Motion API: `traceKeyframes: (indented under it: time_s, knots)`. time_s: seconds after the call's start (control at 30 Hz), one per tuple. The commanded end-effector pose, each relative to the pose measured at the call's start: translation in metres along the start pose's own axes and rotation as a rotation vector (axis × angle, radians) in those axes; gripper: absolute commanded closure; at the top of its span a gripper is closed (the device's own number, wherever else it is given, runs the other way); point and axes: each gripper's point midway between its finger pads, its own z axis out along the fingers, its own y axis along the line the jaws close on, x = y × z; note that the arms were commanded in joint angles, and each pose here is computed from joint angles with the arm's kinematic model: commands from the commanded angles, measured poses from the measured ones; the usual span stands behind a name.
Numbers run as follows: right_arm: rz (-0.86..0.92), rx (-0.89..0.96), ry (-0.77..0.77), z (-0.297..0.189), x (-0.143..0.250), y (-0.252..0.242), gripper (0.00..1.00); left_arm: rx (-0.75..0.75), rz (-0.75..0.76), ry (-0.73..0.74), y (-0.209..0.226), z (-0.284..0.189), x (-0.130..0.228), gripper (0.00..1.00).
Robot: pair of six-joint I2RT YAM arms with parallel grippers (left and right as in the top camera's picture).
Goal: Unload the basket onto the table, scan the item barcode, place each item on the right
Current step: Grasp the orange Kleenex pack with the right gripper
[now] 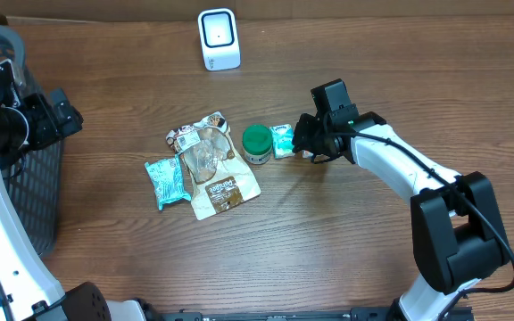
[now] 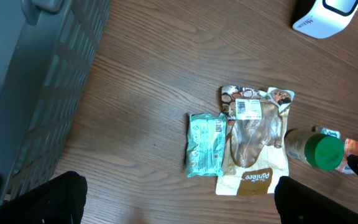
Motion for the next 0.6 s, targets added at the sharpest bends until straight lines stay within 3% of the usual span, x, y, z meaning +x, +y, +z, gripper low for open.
traceKeyframes:
  time_s: [0.0, 0.57]
  knots:
    - [0.005, 0.023, 0.004, 0.008, 0.006, -0.009, 0.96, 0.016, 0.032, -0.009, -0.004, -0.002, -0.004, 0.01]
    - [0.099, 0.038, 0.031, 0.026, 0.019, -0.023, 0.96, 0.016, 0.032, -0.009, -0.004, -0.002, -0.004, 0.01]
